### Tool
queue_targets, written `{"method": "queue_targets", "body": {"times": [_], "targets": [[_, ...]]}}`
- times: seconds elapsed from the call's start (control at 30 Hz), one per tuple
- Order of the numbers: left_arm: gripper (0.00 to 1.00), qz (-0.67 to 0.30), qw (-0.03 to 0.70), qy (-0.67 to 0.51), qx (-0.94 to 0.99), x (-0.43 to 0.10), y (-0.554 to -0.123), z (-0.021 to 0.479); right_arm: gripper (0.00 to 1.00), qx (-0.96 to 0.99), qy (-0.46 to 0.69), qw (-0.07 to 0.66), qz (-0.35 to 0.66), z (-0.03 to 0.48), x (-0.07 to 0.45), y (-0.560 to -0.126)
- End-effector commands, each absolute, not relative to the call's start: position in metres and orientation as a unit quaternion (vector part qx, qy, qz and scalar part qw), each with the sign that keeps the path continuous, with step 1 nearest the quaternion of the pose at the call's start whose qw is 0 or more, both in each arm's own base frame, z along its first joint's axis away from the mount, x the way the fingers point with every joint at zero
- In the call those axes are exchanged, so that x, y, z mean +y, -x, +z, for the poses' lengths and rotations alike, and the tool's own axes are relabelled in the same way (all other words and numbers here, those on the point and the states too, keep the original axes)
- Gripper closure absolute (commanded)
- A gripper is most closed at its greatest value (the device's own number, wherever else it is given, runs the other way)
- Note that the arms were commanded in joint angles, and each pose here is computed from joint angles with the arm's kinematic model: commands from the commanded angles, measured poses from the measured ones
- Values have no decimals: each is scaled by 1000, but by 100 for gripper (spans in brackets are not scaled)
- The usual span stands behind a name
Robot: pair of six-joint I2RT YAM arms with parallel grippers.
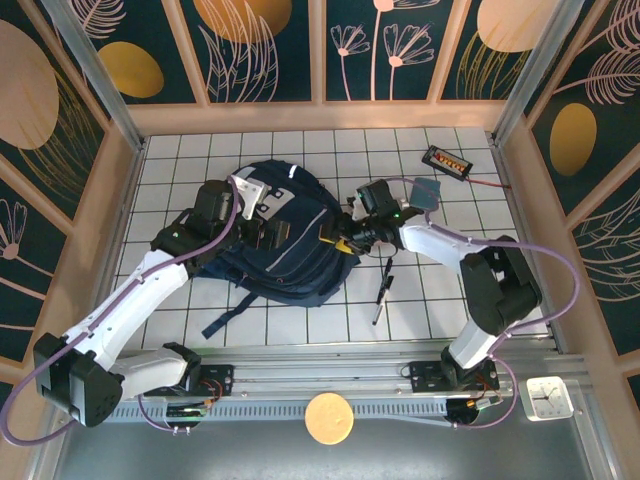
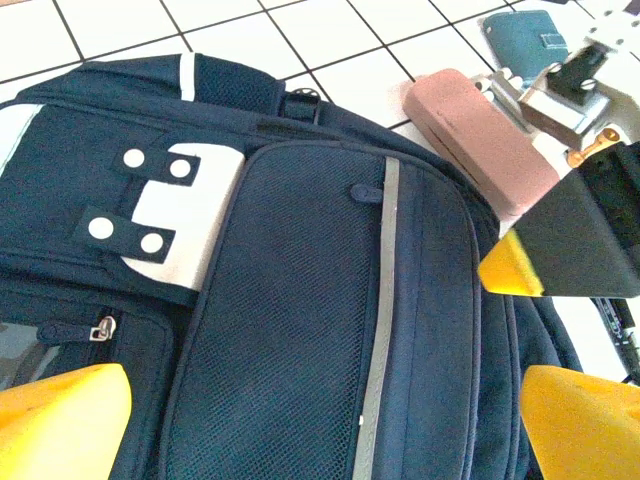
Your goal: Pack the student bag
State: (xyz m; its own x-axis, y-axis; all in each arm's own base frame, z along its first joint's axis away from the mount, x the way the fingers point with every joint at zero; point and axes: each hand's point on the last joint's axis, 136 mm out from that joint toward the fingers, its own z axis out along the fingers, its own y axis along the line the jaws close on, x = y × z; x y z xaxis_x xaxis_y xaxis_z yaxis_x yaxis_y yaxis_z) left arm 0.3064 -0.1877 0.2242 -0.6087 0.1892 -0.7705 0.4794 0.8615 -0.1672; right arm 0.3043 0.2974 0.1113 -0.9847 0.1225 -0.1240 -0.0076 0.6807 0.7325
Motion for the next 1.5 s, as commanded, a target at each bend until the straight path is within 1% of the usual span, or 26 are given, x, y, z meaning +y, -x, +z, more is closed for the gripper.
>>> {"method": "queue_targets", "body": {"times": [0.0, 0.17, 0.2, 0.33, 0.4, 0.43, 0.47, 0.63, 0.73, 0.87, 0.93, 0.97, 1.1, 1.13, 1.17, 1.2, 1.23, 1.27, 1.3, 1.37, 1.4, 1.43, 1.47], "targets": [[1, -186, 413, -186, 872, -187, -305, 229, 44, 905, -29, 117, 408, 128, 311, -325], [1, -186, 407, -188, 874, -185, -300, 221, 50, 903, -26, 137, 407, 141, 322, -335], [1, -186, 406, -189, 874, -184, -299, 220, 54, 903, -30, 139, 407, 141, 323, -337], [1, -190, 403, -198, 873, -186, -297, 218, 79, 899, -40, 144, 412, 147, 327, -340], [1, -198, 399, -206, 871, -191, -295, 217, 89, 898, -38, 149, 413, 154, 330, -341], [1, -201, 396, -212, 871, -194, -294, 216, 97, 897, -37, 154, 414, 158, 332, -341], [1, -202, 393, -219, 870, -198, -294, 214, 100, 895, -38, 157, 415, 162, 333, -341], [1, -168, 369, -267, 874, -215, -289, 195, 100, 881, -42, 177, 437, 190, 341, -344], [1, -157, 367, -280, 873, -224, -291, 186, 100, 867, -46, 187, 459, 209, 347, -345], [1, -95, 365, -261, 889, -210, -305, 169, 100, 861, -48, 188, 469, 220, 352, -342], [1, -85, 360, -267, 890, -210, -308, 163, 100, 861, -49, 187, 471, 222, 352, -340], [2, -85, 367, -270, 886, -214, -313, 170, 100, 861, -49, 186, 472, 222, 353, -338], [17, -79, 334, -292, 893, -220, -315, 148, 100, 860, -49, 186, 472, 223, 353, -334], [20, -77, 326, -295, 895, -220, -315, 142, 100, 860, -48, 185, 473, 223, 355, -332], [24, -76, 322, -296, 896, -221, -316, 139, 100, 860, -48, 184, 474, 223, 356, -331], [32, -74, 318, -296, 898, -222, -317, 137, 100, 860, -48, 184, 474, 223, 356, -331], [40, -76, 315, -297, 898, -223, -318, 135, 100, 860, -46, 183, 474, 224, 358, -329], [51, -79, 312, -298, 899, -226, -319, 134, 100, 860, -46, 182, 474, 223, 358, -328], [70, -81, 308, -296, 900, -227, -319, 133, 100, 860, -46, 182, 474, 223, 358, -328], [95, -81, 301, -294, 904, -229, -321, 131, 100, 861, -44, 180, 474, 222, 358, -326], [100, -80, 299, -292, 905, -229, -322, 132, 100, 863, -44, 178, 472, 220, 357, -325], [100, -78, 300, -289, 906, -229, -323, 135, 88, 867, -46, 178, 463, 217, 352, -326], [100, -78, 304, -289, 904, -228, -323, 141, 67, 872, -51, 180, 452, 215, 346, -326]]}}
